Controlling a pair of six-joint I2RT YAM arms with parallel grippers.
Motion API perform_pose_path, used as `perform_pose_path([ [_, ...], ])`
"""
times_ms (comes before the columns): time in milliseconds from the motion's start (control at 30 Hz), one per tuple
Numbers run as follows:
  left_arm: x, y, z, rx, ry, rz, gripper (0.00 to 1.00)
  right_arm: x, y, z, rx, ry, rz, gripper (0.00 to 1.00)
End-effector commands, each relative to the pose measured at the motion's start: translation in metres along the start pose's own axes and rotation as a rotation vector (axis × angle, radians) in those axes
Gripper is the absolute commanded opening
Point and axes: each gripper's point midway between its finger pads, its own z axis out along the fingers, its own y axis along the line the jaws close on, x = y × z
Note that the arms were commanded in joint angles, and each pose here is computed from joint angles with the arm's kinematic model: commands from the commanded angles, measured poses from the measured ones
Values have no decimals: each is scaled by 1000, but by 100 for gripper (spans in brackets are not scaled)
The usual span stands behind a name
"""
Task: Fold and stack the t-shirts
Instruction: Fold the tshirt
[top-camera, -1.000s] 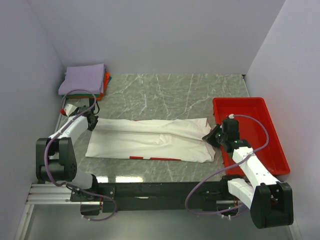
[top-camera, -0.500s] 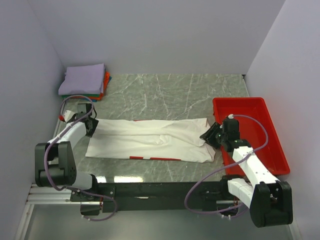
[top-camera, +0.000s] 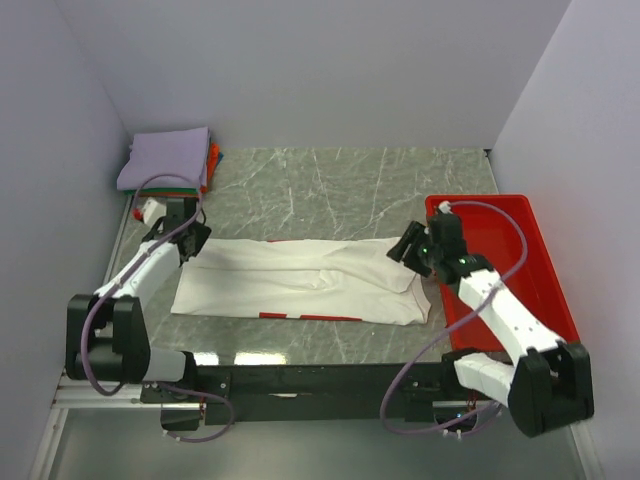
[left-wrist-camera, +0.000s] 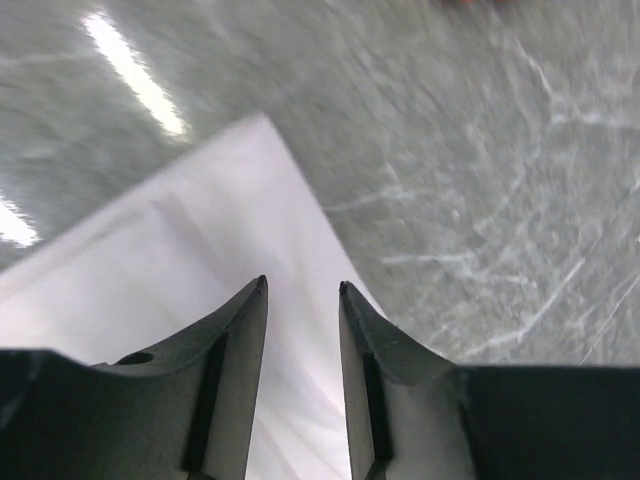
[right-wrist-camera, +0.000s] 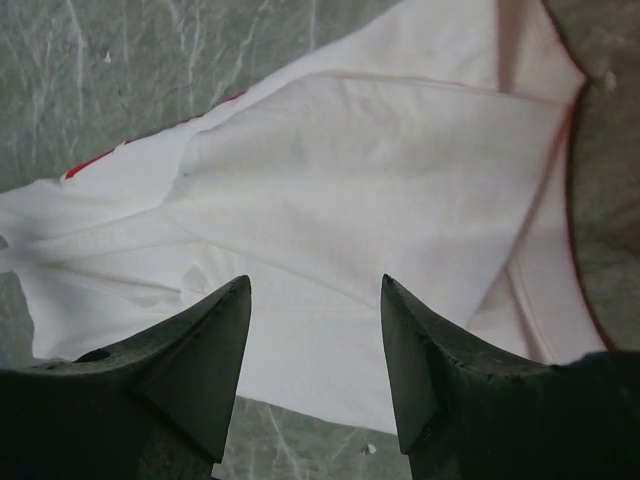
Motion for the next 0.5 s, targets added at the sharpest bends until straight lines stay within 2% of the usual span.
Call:
perform_pose_path([
  [0, 8, -42, -2, 67, -1, 65, 39, -22, 24, 16, 40, -49, -79, 62],
  [100, 25, -43, 7, 43, 27, 93, 37, -31, 44, 30, 55, -59, -128, 62],
  [233, 37, -38, 17, 20, 50, 108, 37, -25, 51, 66, 139, 4, -188, 63],
  [467, 43, -32, 20, 21, 62, 130, 36, -15, 67, 98, 199, 34, -232, 64],
])
